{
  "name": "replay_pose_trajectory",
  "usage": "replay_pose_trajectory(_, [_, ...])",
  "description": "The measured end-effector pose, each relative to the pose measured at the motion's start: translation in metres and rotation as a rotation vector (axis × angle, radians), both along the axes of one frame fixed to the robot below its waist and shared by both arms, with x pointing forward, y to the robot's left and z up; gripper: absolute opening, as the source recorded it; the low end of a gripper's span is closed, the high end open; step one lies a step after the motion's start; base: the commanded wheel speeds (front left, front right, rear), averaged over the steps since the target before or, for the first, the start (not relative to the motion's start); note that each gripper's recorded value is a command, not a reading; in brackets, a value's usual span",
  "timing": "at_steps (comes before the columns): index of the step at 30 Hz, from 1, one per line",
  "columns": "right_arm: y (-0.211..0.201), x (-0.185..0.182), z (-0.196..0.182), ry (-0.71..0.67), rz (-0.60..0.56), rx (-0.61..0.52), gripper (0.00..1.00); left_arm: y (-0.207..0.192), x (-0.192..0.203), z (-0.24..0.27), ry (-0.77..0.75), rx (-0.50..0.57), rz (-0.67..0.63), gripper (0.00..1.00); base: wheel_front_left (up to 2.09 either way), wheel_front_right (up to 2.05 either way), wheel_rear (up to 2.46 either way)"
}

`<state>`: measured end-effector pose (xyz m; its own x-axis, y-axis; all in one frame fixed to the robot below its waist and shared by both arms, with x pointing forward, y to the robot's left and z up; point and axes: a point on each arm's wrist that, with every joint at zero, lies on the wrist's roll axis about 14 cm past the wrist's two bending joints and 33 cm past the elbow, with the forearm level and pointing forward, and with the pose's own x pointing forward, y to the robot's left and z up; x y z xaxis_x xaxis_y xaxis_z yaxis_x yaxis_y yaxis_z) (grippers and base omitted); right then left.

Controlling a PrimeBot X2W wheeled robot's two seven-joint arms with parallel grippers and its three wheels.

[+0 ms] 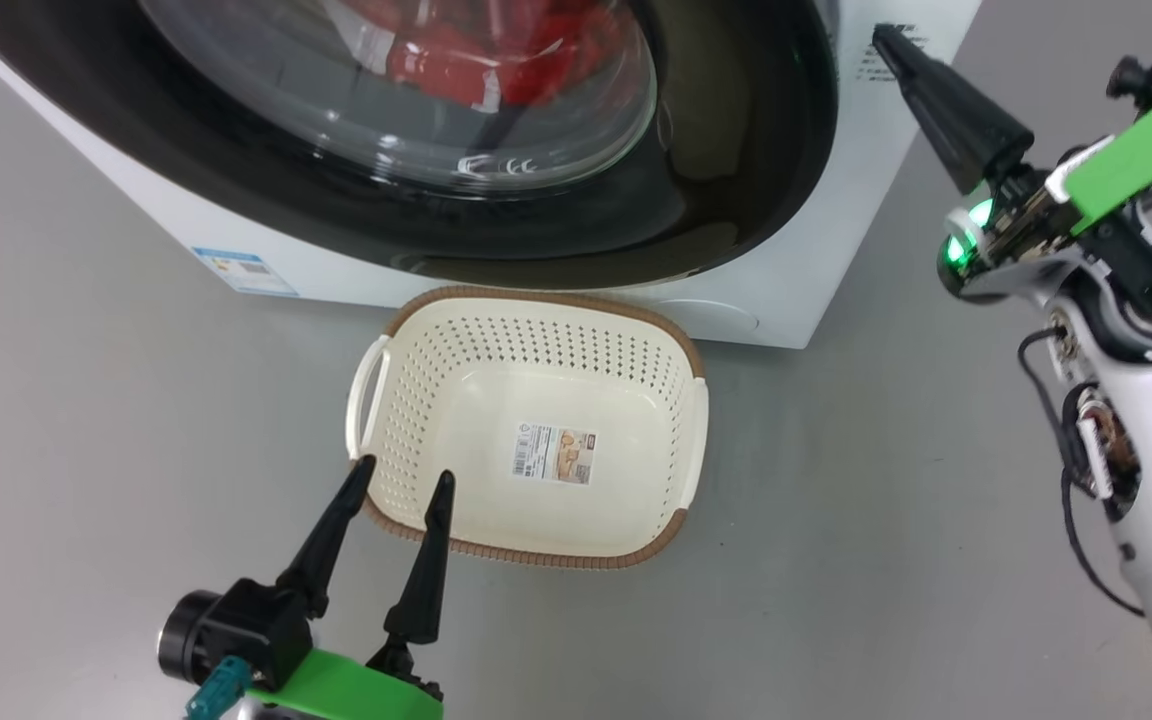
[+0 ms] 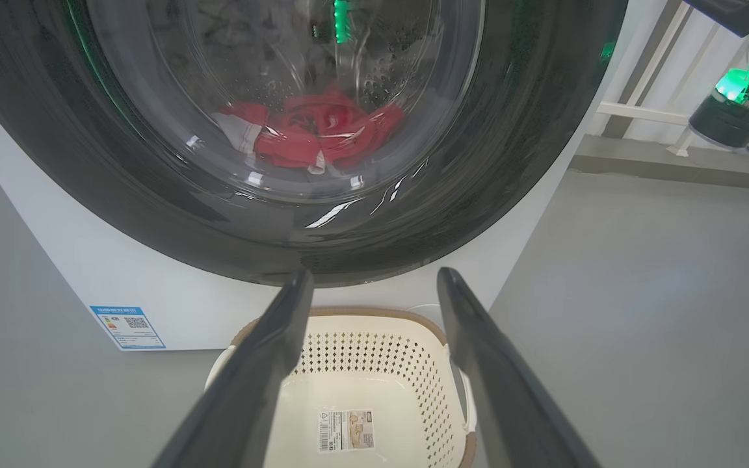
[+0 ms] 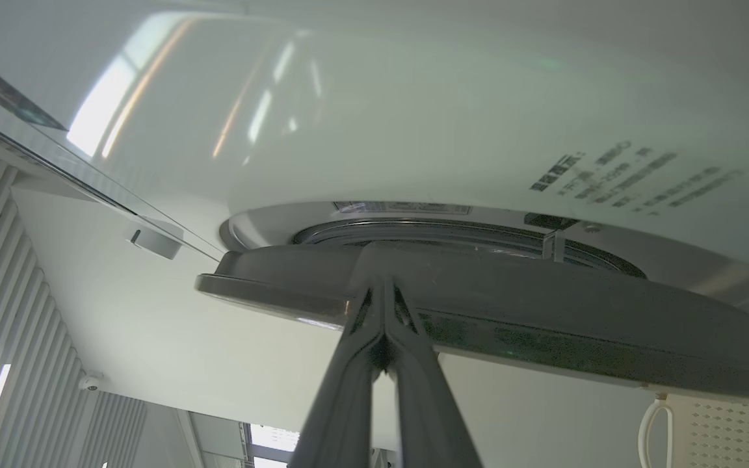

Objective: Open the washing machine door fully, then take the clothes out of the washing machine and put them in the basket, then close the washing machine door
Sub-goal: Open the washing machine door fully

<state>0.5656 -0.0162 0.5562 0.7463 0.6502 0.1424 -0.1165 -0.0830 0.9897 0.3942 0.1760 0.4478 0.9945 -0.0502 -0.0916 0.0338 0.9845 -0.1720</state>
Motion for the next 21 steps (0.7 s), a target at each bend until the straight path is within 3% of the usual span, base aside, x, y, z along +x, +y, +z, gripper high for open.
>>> replay_pose_trajectory(7, [0.015, 0.014, -0.003, 0.02, 0.1, 0.017, 0.0, 0.002, 0.002, -0.005, 0.016, -0.015, 0.009, 1.0, 0.0, 0.0, 0.0])
replay_pose_trajectory(21, [0.031, 0.025, -0.018, 0.041, 0.163, -0.017, 0.0, 0.009, 0.007, -0.007, 0.021, -0.024, 0.029, 1.0, 0.0, 0.0, 0.0])
